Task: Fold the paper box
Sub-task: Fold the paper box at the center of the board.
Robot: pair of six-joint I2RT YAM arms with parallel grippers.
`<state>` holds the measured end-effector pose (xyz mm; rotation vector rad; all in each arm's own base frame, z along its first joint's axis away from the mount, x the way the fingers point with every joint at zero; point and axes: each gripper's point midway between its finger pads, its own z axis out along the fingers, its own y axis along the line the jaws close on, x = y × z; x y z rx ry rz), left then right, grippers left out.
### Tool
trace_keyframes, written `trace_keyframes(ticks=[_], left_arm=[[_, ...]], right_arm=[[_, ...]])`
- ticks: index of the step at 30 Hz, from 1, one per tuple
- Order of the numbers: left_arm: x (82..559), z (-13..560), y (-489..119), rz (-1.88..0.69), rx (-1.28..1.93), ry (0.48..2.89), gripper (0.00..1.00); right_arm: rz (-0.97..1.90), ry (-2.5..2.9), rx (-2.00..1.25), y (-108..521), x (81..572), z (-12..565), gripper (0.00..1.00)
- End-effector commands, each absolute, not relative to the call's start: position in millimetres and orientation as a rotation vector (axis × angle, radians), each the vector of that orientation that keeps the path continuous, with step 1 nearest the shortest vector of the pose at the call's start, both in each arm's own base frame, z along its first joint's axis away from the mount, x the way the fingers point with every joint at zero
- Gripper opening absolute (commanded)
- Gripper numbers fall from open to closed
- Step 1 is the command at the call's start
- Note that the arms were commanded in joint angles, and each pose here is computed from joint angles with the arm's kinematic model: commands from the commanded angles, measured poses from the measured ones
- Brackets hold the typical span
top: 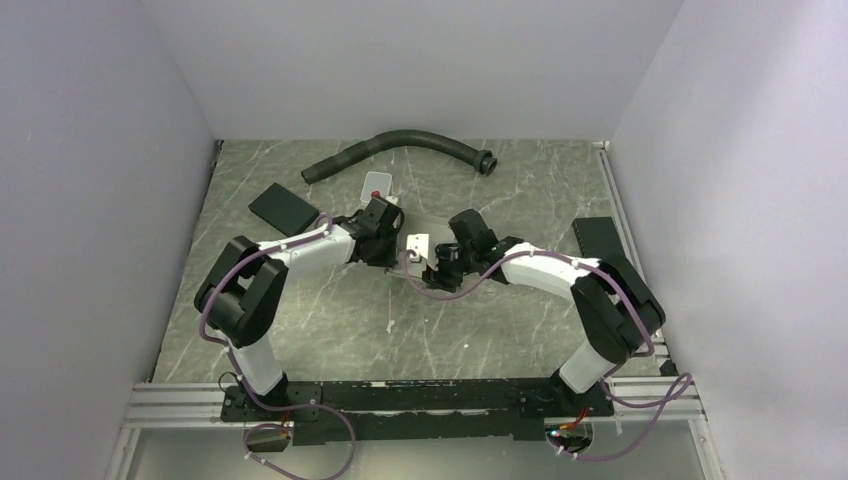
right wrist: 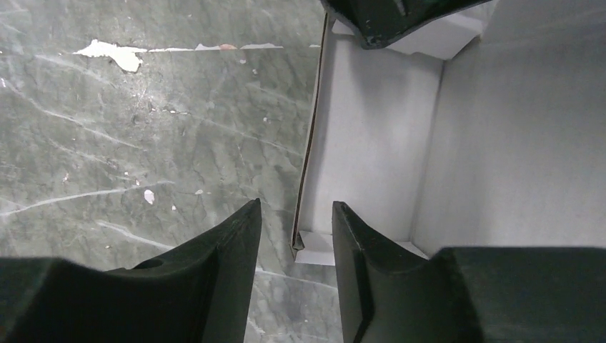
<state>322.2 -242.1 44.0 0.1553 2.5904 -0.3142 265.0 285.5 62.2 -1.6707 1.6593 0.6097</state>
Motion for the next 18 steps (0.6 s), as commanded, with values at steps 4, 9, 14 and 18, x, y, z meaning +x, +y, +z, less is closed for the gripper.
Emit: trace_keyframes(ticks=[4,9,14,18], left_arm=[[329,50,-251,-0.343,0.174,2.561,0.24],[328,50,-253,-0.358,0.177,2.562,0.25],[327,49,-254,-0.371,0.182,2.564,0.27],[325,48,-256,-0.390,0.180,2.568,0.29]], right_arm=[[0.568,1.651,-1.719,298,270,59,0.39],[0.554,1.671,-1.724,299,271,53,0.27],[0.537,1.683,-1.735,300,270,49,0.14],[0.540,1.694,-1.748,300,269,46,0.06]])
